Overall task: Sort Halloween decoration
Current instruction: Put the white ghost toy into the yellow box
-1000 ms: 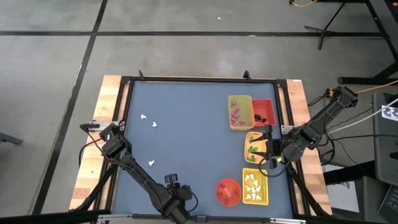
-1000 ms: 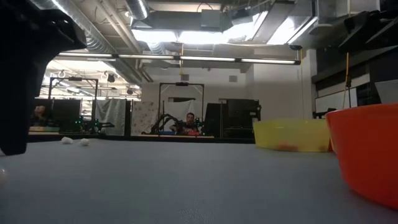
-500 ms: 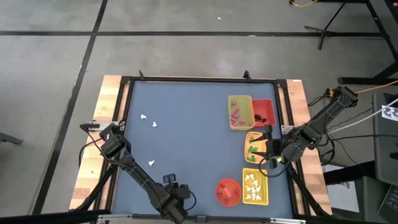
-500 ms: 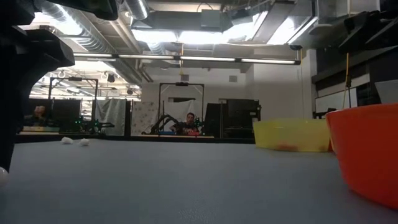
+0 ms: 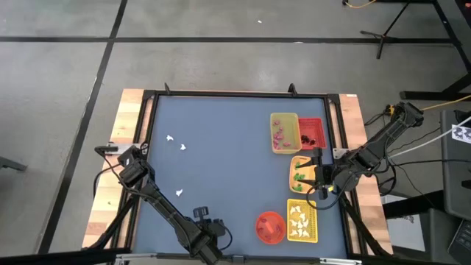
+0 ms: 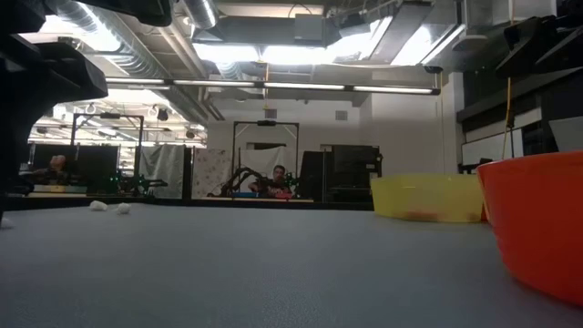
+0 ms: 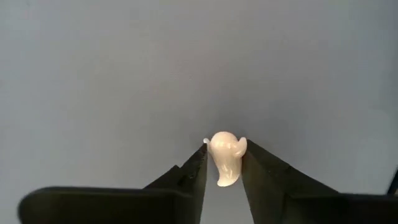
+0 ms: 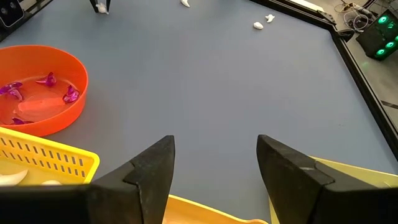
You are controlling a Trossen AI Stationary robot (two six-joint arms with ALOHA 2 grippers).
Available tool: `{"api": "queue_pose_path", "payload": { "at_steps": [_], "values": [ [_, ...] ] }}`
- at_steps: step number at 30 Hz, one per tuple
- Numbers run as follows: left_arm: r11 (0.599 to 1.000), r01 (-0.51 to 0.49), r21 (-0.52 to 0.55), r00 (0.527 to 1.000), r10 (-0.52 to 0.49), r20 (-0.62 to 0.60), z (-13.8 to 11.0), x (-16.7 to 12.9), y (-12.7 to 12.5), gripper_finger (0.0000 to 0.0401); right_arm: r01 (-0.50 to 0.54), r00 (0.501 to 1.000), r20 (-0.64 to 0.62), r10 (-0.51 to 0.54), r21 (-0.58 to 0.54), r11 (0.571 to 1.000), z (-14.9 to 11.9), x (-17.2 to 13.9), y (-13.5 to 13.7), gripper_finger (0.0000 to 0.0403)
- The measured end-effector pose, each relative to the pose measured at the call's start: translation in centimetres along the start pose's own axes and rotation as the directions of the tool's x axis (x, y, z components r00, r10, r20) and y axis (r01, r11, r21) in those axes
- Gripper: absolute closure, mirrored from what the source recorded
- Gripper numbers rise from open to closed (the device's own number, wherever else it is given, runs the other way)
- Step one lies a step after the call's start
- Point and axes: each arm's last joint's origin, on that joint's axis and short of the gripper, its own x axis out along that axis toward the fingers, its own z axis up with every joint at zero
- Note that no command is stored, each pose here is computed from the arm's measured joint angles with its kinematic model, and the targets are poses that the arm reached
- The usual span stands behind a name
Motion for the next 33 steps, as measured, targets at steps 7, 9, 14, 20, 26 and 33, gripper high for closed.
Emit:
{"api": "queue_pose_path", "payload": {
  "at_steps": [7,9,14,20,26,33],
  "values": [
    [1.000,-0.001,0.000,1.000,0.001,0.000,0.0,0.0,0.0,0.0338,0.000,1.000,0.000,0.000,0.000,1.000,0.0,0.0,0.0,0.0178],
    [1.000,-0.001,0.000,1.000,0.001,0.001,0.0,0.0,0.0,0.0338,0.000,1.000,0.000,0.000,0.000,1.000,0.0,0.0,0.0,0.0178],
    [1.000,0.007,0.001,1.000,-0.007,0.006,0.1,-0.1,-0.1,0.0339,0.000,1.000,0.000,0.000,0.000,1.000,0.0,0.0,0.0,0.0178],
    [0.999,0.030,-0.016,0.999,-0.029,0.045,1.1,-0.7,-0.6,0.0340,0.000,1.000,0.000,0.000,0.000,1.000,0.0,0.0,0.0,0.0178],
    [0.998,0.065,-0.023,0.995,-0.063,0.079,3.1,-1.5,-0.4,0.0340,0.000,1.000,0.000,0.000,0.000,1.000,0.0,0.0,0.0,0.0178],
    [0.997,0.065,0.032,0.984,-0.070,0.167,7.0,-2.2,1.1,0.0340,0.000,1.000,0.000,0.000,0.000,1.000,0.0,0.0,0.0,0.0178]
  ]
}}
